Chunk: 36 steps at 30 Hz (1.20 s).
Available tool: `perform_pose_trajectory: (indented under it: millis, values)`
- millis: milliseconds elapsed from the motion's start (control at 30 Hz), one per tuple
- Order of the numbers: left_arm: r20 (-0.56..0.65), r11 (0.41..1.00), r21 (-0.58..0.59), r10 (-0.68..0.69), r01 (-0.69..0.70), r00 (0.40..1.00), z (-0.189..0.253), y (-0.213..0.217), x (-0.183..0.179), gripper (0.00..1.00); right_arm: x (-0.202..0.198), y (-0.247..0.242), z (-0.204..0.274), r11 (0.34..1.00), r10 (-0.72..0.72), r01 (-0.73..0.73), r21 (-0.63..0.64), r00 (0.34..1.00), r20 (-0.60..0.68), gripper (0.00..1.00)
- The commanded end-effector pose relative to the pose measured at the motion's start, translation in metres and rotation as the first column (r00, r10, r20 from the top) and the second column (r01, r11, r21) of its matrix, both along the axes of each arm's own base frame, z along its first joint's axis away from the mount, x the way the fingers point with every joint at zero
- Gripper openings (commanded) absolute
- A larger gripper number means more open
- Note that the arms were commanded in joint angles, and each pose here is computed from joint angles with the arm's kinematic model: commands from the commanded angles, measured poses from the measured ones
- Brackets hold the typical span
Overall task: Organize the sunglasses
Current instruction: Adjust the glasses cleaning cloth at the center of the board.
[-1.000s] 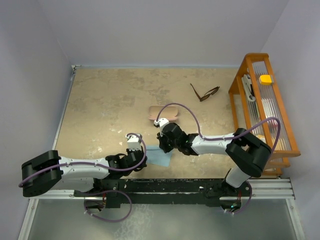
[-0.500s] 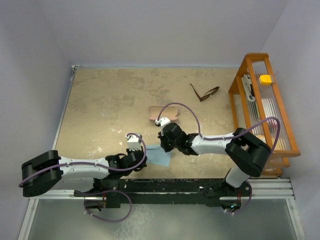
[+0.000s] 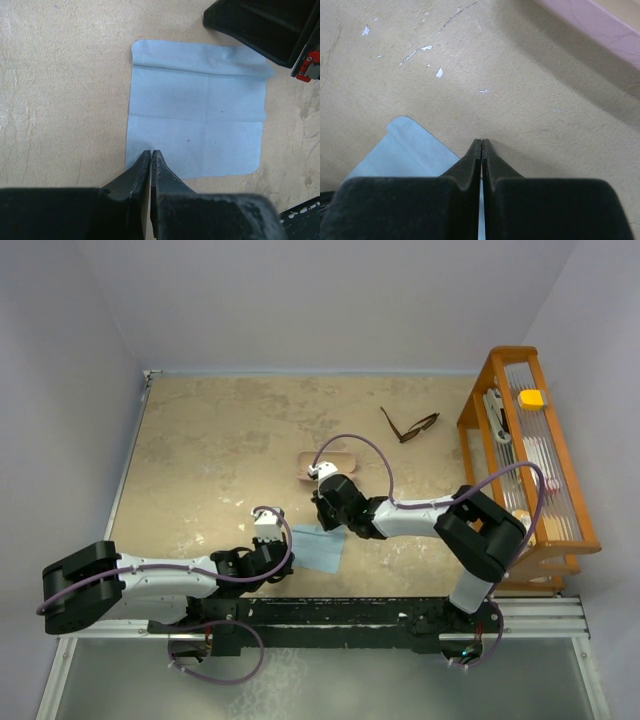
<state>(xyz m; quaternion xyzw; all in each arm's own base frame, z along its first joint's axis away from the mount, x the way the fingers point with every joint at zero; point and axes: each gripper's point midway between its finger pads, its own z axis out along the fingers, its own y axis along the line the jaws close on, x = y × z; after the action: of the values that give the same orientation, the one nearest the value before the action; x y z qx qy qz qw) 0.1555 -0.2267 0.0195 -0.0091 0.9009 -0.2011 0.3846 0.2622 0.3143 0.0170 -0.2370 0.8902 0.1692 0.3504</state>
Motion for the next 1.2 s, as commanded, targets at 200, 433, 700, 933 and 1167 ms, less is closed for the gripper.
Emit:
perform_pose_trajectory:
  millis: [200,433,700,933,1167]
  values:
    - [-0.021,1.000,0.000,-0.020,0.020,1.000,0.000,0.000,-0.006,0.00,-0.004,-0.036,-0.007,0.993,-0.063,0.063,-0.100,0.998,-0.002,0.00]
    - [0.015,1.000,0.006,-0.002,0.002,1.000,0.012,0.000,0.002,0.00,-0.008,-0.023,0.020,1.000,-0.003,0.003,-0.012,1.000,0.023,0.00]
    - [0.106,1.000,-0.008,0.002,-0.001,0.994,0.041,-0.018,0.020,0.01,-0.012,-0.029,0.025,1.000,-0.018,0.018,0.006,0.999,0.027,0.00]
    - [0.151,1.000,-0.009,0.002,-0.001,0.989,0.053,-0.032,0.033,0.01,-0.014,-0.033,0.021,1.000,-0.027,0.027,0.000,0.999,0.022,0.00]
    - [0.116,1.000,0.001,-0.005,0.005,0.993,0.031,-0.032,0.029,0.01,-0.014,-0.035,0.028,0.999,-0.044,0.044,0.016,0.998,0.034,0.00]
